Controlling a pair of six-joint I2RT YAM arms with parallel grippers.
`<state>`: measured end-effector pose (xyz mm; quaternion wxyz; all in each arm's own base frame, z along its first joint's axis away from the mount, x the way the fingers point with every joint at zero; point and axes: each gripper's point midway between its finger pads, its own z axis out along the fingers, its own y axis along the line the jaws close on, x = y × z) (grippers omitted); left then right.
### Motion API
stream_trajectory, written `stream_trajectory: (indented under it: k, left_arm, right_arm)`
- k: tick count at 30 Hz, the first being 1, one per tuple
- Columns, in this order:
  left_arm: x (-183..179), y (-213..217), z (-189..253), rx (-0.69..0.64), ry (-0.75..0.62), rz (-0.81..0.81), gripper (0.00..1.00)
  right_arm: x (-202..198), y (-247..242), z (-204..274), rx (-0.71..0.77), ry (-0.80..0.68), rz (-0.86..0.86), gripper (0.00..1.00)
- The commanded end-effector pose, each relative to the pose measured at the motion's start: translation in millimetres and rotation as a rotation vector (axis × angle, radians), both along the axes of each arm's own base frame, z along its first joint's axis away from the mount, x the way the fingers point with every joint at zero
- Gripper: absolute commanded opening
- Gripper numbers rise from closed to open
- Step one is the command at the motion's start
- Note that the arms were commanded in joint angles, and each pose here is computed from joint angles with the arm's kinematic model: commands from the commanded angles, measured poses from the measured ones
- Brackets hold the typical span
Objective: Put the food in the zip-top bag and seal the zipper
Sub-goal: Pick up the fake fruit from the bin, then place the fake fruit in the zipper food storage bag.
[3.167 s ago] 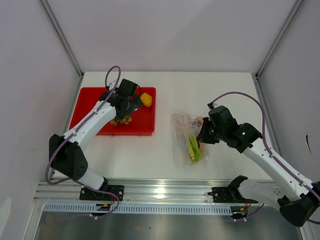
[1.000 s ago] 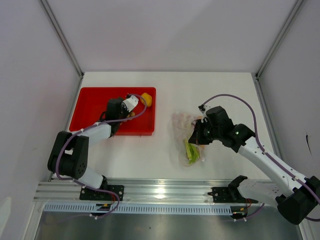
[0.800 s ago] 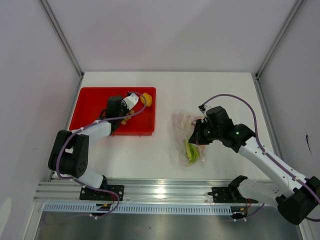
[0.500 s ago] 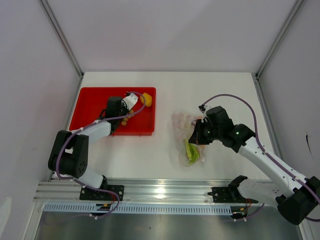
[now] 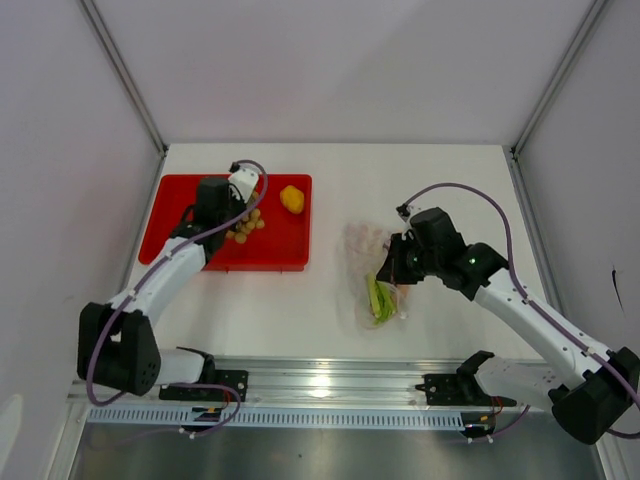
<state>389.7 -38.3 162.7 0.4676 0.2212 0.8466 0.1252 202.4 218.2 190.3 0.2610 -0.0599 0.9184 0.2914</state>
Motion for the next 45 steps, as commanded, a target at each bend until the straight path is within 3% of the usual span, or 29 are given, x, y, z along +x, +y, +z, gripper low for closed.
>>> stream_trajectory:
  k: [1,5,9,17,22,28,36,45]
  left_arm:
    - [-14.1,-4.6,57.7,-0.146,-0.075,0.041,0.01]
    - [-34.9,-13.9,102.9,-0.246,-0.132,0.009,0.0]
    - [-71.7,-43.3,137.2,-0.414,-0.154,-0.131,0.01]
    - [-145.1,-112.1,158.0,-0.817,-0.051,-0.427,0.01]
    - [-195.5,-149.6,136.5,-1.028,0.183,-0.554,0.01]
    - [-255.5,-187.9,131.3,-1.151,0.44,-0.709,0.0]
    - [-304.2,-222.0,125.5,-1.249,0.791,-0.814,0.0]
    - [-334.0,-259.0,112.2,-1.237,1.127,-0.854,0.01]
  right_arm:
    - [14.9,1.6,20.2,0.01,-0.058,-0.022,0.0]
    - [21.3,1.8,21.2,-0.003,-0.059,-0.025,0.0]
    - [27.0,4.7,24.3,-0.001,-0.057,-0.026,0.0]
    - [37.7,9.9,34.8,0.006,-0.064,-0.028,0.0]
    - [43.8,11.3,43.7,0.015,-0.078,-0.034,0.0]
    - [52.2,16.1,50.5,0.032,-0.096,-0.032,0.0]
    - [53.9,16.5,60.1,0.05,-0.145,-0.021,0.0]
    - [45.5,16.3,67.7,0.08,-0.227,0.04,0.0]
